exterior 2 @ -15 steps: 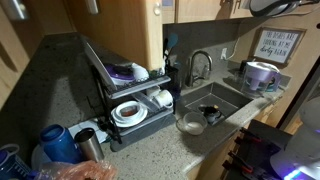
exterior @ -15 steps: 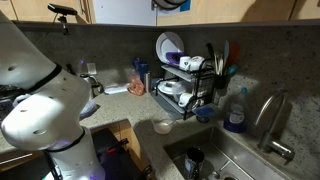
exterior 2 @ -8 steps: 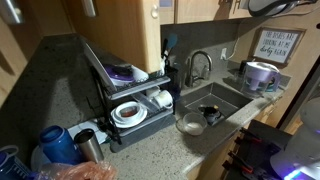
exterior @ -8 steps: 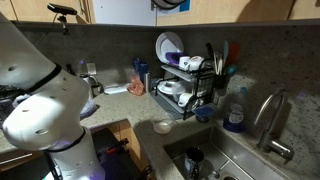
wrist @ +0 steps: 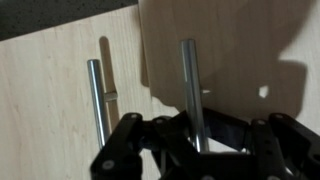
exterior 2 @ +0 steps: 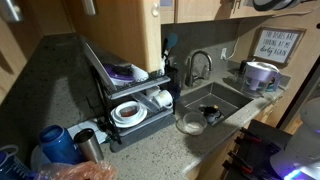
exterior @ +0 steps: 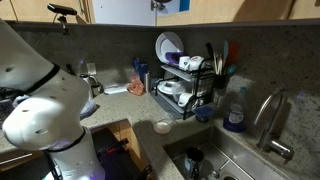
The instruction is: Open the left door of the cabinet above the faucet
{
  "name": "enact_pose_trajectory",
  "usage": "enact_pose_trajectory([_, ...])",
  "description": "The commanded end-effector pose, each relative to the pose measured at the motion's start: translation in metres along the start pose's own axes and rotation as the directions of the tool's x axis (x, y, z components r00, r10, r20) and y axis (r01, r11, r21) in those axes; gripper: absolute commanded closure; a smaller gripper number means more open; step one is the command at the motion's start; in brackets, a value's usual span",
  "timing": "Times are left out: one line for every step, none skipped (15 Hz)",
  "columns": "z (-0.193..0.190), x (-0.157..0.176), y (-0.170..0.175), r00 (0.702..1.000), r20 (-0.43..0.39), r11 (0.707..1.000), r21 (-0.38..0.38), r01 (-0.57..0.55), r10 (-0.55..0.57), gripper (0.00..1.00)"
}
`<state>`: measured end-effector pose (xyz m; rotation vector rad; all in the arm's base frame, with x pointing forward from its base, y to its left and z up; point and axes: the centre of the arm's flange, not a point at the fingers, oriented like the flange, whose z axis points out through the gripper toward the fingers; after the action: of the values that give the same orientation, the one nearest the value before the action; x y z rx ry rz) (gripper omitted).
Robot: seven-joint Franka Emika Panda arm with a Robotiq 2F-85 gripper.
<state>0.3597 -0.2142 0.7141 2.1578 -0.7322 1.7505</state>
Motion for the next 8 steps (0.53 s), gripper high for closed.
enact_pose_trajectory([-0.024,-0.005,-0.028,0.998,0.062,0.999,0.046,-0.02,0.017,0.99])
enact_pose_trajectory([-0.025,-0.005,-0.029,0.998,0.066,0.999,0.046,-0.019,0.016,0.99])
enact_pose_trajectory([-0.026,-0.005,-0.03,0.997,0.072,0.998,0.051,-0.021,0.017,0.99])
enact_pose_trajectory([-0.027,-0.006,-0.033,0.997,0.078,0.998,0.056,-0.02,0.016,0.99])
enact_pose_trajectory([-0.027,-0.006,-0.034,0.996,0.084,0.998,0.06,-0.021,0.016,0.99])
enact_pose_trajectory([-0.029,-0.006,-0.037,0.995,0.096,0.997,0.068,-0.024,0.018,0.99])
enact_pose_trajectory([-0.03,-0.006,-0.039,0.994,0.106,0.997,0.076,-0.027,0.019,0.99])
enact_pose_trajectory([-0.033,-0.006,-0.041,0.992,0.122,0.995,0.089,-0.034,0.023,0.99])
